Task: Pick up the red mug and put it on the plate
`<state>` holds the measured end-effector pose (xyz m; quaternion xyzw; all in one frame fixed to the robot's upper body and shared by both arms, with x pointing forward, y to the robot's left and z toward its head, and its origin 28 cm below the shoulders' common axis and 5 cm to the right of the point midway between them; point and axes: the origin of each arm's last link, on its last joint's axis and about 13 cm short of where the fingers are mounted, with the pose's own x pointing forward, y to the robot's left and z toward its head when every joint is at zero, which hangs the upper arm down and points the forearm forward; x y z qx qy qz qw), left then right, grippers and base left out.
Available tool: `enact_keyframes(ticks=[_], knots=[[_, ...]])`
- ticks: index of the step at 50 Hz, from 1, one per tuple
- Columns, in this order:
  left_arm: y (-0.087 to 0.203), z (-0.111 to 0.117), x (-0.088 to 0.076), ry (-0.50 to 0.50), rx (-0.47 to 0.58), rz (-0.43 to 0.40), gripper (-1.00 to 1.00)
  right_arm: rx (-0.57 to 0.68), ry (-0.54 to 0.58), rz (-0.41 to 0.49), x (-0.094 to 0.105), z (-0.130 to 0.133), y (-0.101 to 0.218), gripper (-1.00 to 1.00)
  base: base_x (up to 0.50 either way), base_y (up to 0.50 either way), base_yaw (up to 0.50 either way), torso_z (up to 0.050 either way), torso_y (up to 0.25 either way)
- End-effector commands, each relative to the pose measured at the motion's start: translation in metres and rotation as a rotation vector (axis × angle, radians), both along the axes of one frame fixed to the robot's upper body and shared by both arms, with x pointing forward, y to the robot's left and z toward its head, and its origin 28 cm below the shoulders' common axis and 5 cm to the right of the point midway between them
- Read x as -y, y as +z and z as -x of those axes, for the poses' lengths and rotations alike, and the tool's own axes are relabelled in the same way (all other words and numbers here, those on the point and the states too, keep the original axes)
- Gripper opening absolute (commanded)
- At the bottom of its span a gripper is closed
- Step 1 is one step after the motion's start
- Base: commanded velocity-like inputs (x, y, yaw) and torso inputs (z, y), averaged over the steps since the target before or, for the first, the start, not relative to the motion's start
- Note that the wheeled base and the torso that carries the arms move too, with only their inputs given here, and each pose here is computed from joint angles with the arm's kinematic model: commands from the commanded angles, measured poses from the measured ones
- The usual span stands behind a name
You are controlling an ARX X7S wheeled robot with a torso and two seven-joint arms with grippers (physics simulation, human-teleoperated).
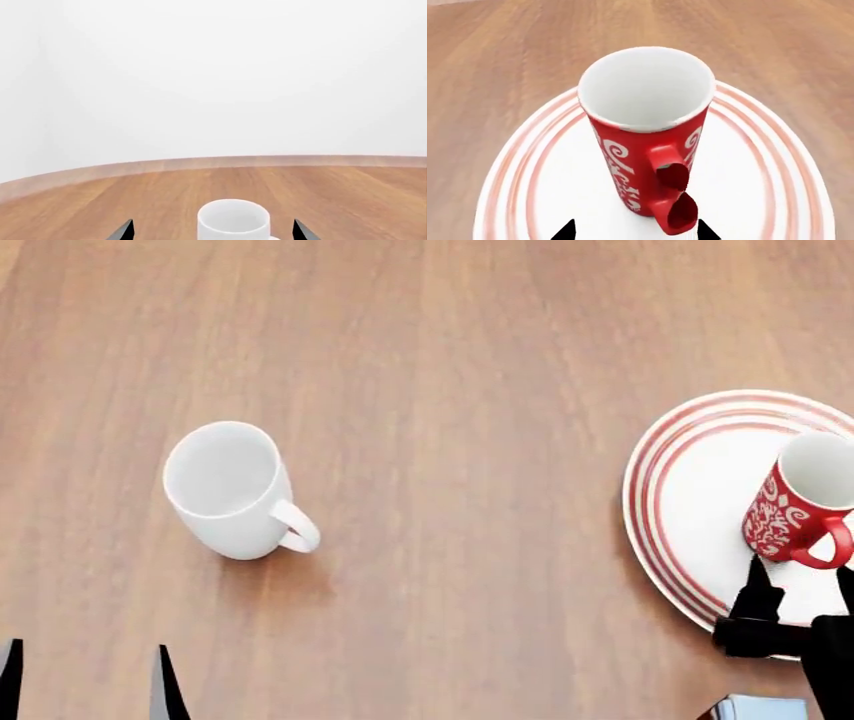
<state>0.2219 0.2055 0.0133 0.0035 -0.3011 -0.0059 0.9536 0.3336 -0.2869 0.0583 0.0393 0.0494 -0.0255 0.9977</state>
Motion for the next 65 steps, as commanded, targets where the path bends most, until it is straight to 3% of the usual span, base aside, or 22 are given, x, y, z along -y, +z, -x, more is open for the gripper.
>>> enact_keyframes(ticks=[1,15,28,45,65], knots=[[0.0,0.0,0.0,-0.003,0.006,0.001,1.0,-0.046,0.031,-0.017,0.0,0.007,-0.011,1.0,0.0,0.0,0.0,0.0,0.0],[0.0,0.0,0.0,-0.003,0.015,0.002,1.0,0.018,-0.018,-0.059,0.017,0.018,-0.011,1.0,0.0,0.0,0.0,0.0,0.0],[0.0,0.0,0.0,-0.004,0.026,0.005,1.0,0.123,0.01,-0.058,0.032,0.018,0.008,1.0,0.0,0.0,0.0,0.0,0.0],[0.0,-0.001,0.0,-0.005,0.031,0.007,1.0,0.278,0.105,-0.041,0.013,0.048,0.065,1.0,0.0,0.0,0.0,0.0,0.0],[0.0,-0.001,0.0,-0.005,0.037,0.01,1.0,0.411,0.214,-0.002,0.0,0.058,0.09,1.0,0.0,0.0,0.0,0.0,0.0]])
